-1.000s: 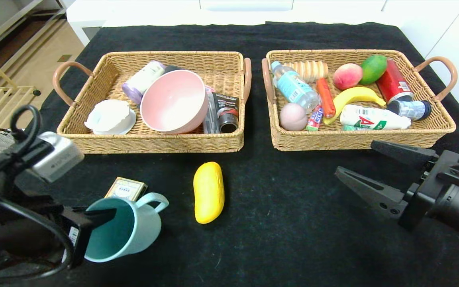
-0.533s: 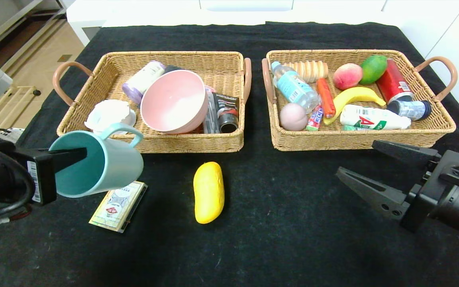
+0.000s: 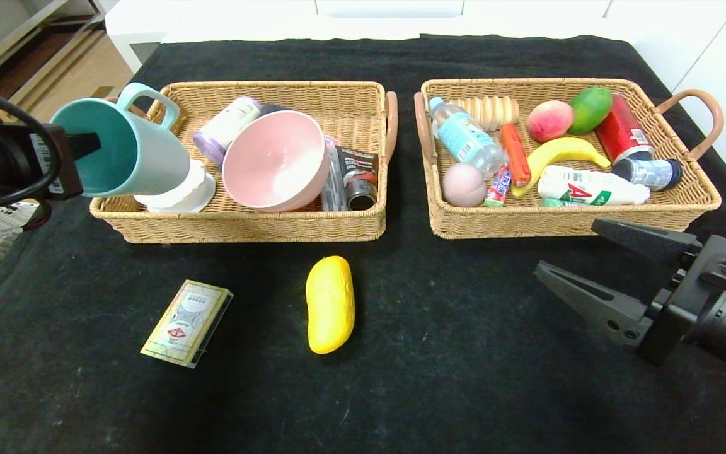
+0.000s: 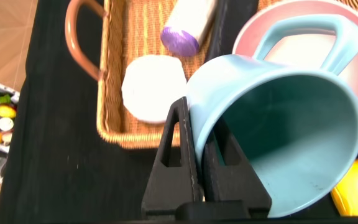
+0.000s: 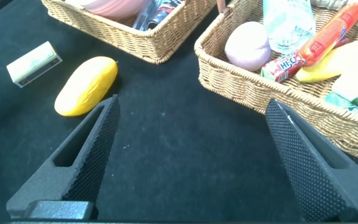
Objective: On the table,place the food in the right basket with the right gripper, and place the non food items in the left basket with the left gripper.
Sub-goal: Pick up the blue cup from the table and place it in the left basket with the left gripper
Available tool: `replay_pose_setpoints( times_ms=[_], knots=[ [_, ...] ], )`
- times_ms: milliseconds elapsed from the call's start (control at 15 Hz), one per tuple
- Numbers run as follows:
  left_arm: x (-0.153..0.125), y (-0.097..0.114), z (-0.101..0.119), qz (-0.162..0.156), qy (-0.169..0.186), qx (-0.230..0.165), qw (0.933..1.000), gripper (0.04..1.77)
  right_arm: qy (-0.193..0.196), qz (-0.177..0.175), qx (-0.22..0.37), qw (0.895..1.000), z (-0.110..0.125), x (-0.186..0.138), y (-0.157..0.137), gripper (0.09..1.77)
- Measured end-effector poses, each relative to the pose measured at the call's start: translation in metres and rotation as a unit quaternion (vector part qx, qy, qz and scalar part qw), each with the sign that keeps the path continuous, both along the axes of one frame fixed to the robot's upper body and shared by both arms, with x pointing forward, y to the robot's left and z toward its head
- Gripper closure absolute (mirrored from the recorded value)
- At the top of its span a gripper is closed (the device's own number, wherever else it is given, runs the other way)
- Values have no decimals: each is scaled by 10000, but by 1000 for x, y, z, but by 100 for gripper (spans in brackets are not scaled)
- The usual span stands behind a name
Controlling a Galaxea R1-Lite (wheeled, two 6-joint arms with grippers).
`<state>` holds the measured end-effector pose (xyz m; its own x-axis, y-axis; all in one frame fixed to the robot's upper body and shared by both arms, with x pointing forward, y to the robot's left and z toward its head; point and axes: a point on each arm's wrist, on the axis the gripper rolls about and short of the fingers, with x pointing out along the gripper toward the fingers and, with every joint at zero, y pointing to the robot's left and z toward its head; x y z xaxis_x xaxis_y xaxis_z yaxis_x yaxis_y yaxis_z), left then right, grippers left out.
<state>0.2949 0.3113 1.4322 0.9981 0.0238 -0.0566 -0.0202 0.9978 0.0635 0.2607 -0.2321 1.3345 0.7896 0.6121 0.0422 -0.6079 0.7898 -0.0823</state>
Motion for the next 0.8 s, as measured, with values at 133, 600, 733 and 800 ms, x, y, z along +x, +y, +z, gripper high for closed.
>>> replay_pose_setpoints(
  times_ms=[133,600,733,800],
  knots=[
    [17,5,5,39,-106,-23,9999,163,0,-15,0,10000,0,0,0,15],
    [80,25,17,433,-503,-69,9978,163,-9,-47,16,10000,1,1,-2,15],
    [95,32,15,564,-480,-62,9972,163,-10,-49,15,10000,1,1,-2,15],
    [102,37,13,643,-449,-60,9969,163,-8,-51,14,10000,1,1,-2,15]
  ],
)
